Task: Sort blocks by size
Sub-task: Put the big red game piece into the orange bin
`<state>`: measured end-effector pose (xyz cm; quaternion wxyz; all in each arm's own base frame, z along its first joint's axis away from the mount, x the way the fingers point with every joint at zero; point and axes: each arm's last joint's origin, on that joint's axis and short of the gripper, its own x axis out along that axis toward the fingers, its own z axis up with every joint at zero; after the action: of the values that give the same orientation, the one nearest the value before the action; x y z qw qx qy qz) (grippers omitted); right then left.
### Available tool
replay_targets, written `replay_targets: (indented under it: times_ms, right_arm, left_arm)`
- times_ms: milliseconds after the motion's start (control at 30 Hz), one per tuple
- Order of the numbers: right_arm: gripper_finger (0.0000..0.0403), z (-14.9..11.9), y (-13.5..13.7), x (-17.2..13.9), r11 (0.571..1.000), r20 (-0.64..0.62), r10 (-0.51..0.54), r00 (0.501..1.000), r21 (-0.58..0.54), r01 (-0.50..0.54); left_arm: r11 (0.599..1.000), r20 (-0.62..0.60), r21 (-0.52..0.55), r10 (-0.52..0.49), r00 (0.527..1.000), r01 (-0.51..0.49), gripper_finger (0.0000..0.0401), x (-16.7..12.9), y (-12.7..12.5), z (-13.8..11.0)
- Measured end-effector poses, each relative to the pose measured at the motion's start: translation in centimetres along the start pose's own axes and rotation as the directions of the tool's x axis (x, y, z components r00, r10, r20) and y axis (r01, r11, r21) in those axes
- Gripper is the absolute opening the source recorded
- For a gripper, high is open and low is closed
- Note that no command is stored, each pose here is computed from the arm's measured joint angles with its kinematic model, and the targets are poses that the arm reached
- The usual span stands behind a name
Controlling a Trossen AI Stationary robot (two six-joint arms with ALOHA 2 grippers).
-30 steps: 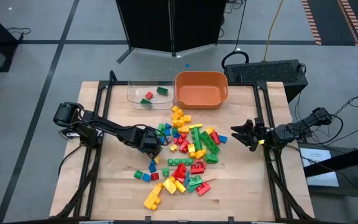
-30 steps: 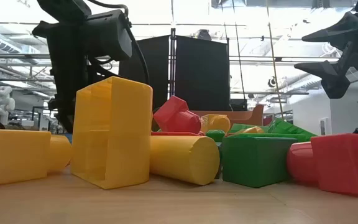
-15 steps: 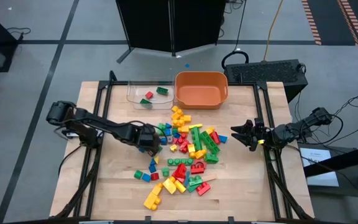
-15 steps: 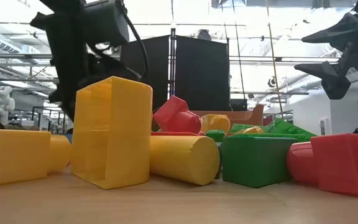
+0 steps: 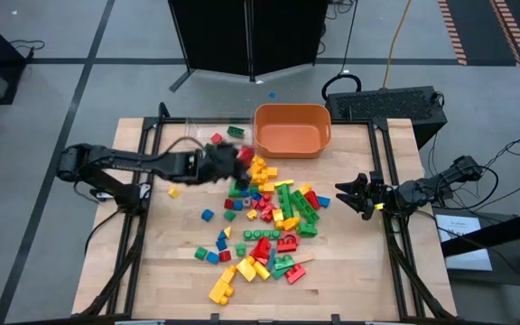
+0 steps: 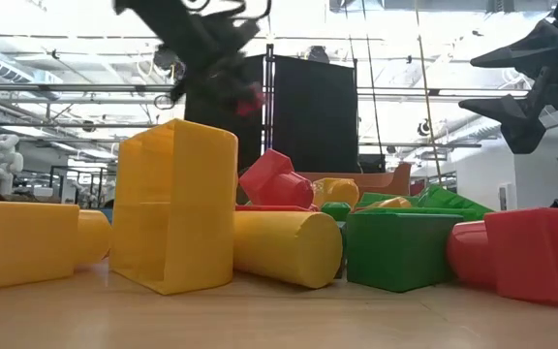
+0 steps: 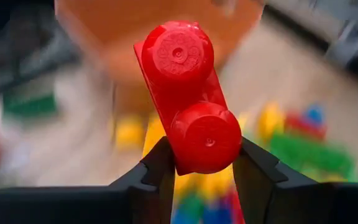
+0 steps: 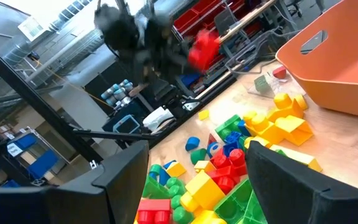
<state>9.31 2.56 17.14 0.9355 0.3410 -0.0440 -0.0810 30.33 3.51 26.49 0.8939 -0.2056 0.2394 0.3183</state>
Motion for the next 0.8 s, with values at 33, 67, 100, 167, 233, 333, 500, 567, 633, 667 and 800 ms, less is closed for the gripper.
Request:
replay_targets:
  times_ms: [33, 67, 100, 167, 233, 333, 500, 567, 633, 667, 800]
  right_arm:
    - [0.0260, 0.0, 0.0, 0.0, 1.000, 0.000, 0.000, 1.000, -0.003, 0.000]
    - [0.0260, 0.0, 0.0, 0.0, 1.000, 0.000, 0.000, 1.000, -0.007, 0.000]
    - [0.0260, 0.0, 0.0, 0.0, 1.000, 0.000, 0.000, 1.000, -0.011, 0.000]
    - [0.0260, 0.0, 0.0, 0.0, 1.000, 0.001, 0.000, 1.000, -0.013, 0.000]
    - [0.0260, 0.0, 0.0, 0.0, 1.000, 0.000, 0.000, 1.000, -0.019, 0.000]
    - [0.0260, 0.0, 0.0, 0.0, 1.000, 0.000, -0.001, 1.000, -0.021, 0.001]
    - [0.0260, 0.0, 0.0, 0.0, 1.000, 0.000, -0.001, 1.000, -0.025, 0.001]
    - [0.0260, 0.0, 0.0, 0.0, 1.000, 0.000, -0.001, 1.000, -0.029, 0.001]
    - [0.0260, 0.0, 0.0, 0.0, 0.999, 0.000, -0.001, 1.000, -0.032, 0.001]
    - [0.0260, 0.0, 0.0, 0.0, 0.999, 0.001, -0.001, 1.000, -0.032, 0.001]
    - [0.0260, 0.0, 0.0, 0.0, 1.000, 0.001, -0.001, 1.000, -0.031, 0.001]
  left_arm:
    - [1.000, 0.044, 0.006, -0.004, 0.999, 0.004, 0.0120, 0.5, 0.2, 0.9]
    - [1.000, 0.078, 0.015, 0.001, 0.997, -0.002, 0.0120, 1.1, 0.4, 1.8]
    - [1.000, 0.106, 0.022, 0.007, 0.994, -0.010, 0.0120, 1.7, 0.6, 2.6]
    - [0.999, 0.134, 0.040, 0.023, 0.991, -0.029, 0.0120, 3.1, 1.3, 3.8]
    - [0.998, 0.139, 0.059, 0.025, 0.990, -0.034, 0.0120, 4.7, 1.8, 4.8]
    - [0.993, 0.116, 0.103, 0.052, 0.992, -0.064, 0.0120, 7.4, 2.6, 5.6]
    - [0.984, 0.100, 0.154, 0.074, 0.992, -0.089, 0.0120, 10.9, 3.6, 6.9]
    - [0.984, 0.079, 0.158, 0.066, 0.995, -0.078, 0.0120, 12.1, 4.0, 7.1]
    - [0.985, 0.052, 0.156, 0.061, 0.997, -0.069, 0.0120, 13.1, 4.5, 7.1]
    - [0.986, 0.039, 0.156, 0.059, 0.997, -0.065, 0.0120, 13.5, 4.7, 7.0]
    - [0.976, 0.016, 0.216, 0.020, 1.000, -0.023, 0.0136, 14.1, 5.0, 7.0]
